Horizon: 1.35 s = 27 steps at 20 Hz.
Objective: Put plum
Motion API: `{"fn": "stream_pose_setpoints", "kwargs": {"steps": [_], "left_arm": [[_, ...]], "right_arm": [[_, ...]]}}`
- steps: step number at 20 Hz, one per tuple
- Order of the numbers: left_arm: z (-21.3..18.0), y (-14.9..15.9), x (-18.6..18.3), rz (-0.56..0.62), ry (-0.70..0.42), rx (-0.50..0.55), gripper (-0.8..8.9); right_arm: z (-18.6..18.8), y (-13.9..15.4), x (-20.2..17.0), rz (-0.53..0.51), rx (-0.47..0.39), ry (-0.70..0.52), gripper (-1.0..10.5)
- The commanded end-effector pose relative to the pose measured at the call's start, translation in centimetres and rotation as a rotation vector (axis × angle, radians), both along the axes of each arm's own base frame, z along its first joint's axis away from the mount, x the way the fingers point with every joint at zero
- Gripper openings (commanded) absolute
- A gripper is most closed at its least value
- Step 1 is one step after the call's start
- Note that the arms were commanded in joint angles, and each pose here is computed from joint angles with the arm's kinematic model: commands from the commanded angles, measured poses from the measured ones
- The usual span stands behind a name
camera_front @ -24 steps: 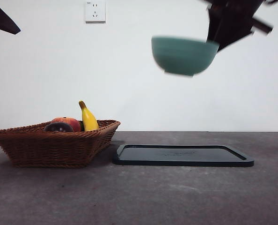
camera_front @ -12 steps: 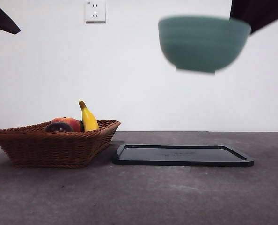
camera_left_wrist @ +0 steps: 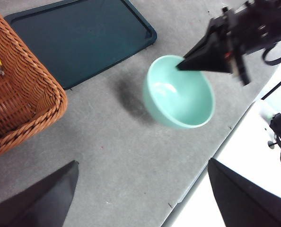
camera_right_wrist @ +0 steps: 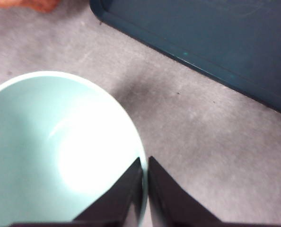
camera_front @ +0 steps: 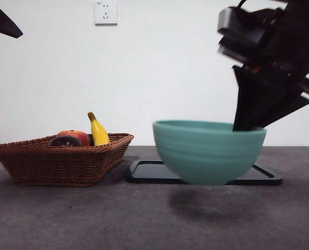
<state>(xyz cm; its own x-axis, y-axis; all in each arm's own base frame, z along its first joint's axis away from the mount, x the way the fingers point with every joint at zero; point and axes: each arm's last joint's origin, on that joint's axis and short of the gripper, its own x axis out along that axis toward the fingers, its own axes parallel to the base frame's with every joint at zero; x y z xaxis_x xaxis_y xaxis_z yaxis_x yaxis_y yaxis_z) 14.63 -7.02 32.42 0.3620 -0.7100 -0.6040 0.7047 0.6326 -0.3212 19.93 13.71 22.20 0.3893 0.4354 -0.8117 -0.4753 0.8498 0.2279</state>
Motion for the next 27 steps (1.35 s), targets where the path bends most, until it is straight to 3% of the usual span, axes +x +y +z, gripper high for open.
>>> {"fn": "stream_pose_setpoints", "kwargs": {"steps": [1, 7, 13, 18, 23, 27], "left_arm": [[0.6, -0.1, 0.1, -0.019, -0.035, -0.003, 4.37], [0.6, -0.1, 0.1, -0.019, -0.034, -0.002, 4.37], [0.6, -0.1, 0.1, -0.020, -0.036, -0.001, 4.37], [0.6, -0.1, 0.1, -0.020, -0.036, -0.001, 4.37], [0.5, -0.1, 0.1, -0.020, -0.034, -0.001, 4.37], [0.5, -0.1, 0.1, -0.020, -0.032, 0.000, 4.37]], "right_arm": [[-0.7, 1.0, 0.5, 0.004, -0.017, 0.006, 0.1], [-2.8, 1.9, 1.0, 0.011, -0.079, 0.055, 0.1], [-3.0, 2.1, 1.1, 0.015, -0.081, 0.057, 0.1], [-3.0, 2.0, 1.0, 0.015, -0.087, 0.066, 1.8], [-2.6, 1.9, 1.0, 0.002, -0.087, 0.045, 2.3], [0.4, 1.3, 0.5, -0.022, -0.061, -0.044, 2.4]]}}
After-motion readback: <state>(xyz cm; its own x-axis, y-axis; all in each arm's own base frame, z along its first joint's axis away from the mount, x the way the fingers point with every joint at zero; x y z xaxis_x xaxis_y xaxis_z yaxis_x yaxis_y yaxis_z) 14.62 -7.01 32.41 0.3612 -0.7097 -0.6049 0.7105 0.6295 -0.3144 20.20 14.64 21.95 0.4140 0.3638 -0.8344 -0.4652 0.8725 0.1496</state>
